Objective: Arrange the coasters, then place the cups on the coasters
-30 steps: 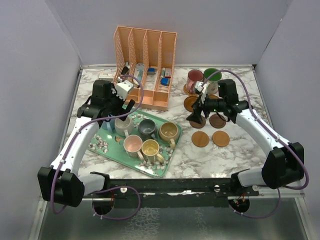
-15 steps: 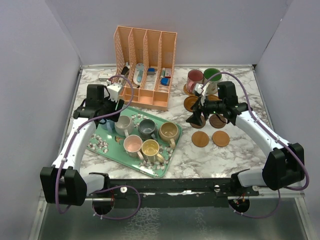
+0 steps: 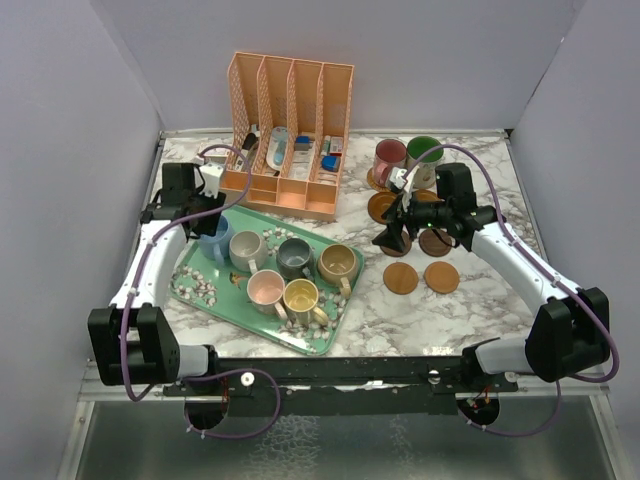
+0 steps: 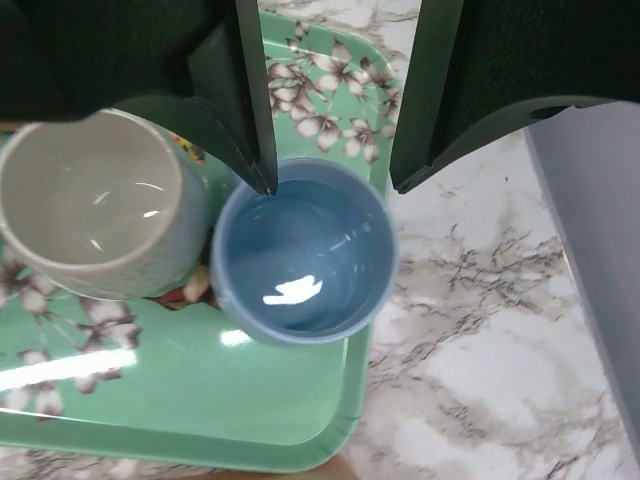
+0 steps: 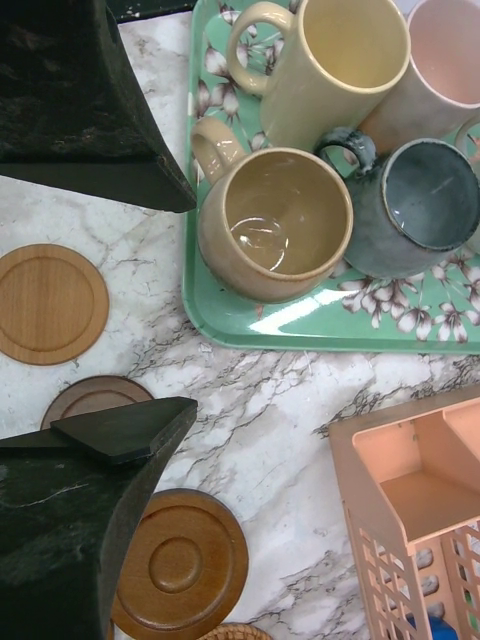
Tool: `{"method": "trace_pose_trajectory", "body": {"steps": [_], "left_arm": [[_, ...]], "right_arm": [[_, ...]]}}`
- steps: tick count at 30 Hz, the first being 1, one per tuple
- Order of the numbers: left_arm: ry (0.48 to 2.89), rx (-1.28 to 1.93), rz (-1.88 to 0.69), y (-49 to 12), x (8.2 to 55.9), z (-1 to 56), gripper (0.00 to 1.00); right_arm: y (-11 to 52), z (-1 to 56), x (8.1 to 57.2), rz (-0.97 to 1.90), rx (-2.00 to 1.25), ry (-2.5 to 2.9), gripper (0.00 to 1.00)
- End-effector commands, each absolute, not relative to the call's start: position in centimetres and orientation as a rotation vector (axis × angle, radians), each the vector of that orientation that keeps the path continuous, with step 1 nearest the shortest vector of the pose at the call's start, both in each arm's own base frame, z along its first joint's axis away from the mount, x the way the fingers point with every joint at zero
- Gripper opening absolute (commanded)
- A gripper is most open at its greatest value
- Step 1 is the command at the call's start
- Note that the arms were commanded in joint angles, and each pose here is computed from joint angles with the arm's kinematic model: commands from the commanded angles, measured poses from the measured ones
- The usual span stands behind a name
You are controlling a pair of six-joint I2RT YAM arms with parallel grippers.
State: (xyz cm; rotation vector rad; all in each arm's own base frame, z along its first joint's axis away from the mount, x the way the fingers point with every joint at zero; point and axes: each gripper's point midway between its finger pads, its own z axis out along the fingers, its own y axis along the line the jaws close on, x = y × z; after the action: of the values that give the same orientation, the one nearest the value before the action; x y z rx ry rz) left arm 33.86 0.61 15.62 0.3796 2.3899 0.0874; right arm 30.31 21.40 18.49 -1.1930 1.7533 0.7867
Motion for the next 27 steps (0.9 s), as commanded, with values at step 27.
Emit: {"method": "trace_pose_trajectory", "body": {"steps": [27], "left_arm": [[2.549, 0.238, -0.025, 4.9, 38.0, 9.3, 0.17]], "right_arm": [[21.6, 17.7, 30.2, 0.780, -1.227, 1.755, 0.76]]}}
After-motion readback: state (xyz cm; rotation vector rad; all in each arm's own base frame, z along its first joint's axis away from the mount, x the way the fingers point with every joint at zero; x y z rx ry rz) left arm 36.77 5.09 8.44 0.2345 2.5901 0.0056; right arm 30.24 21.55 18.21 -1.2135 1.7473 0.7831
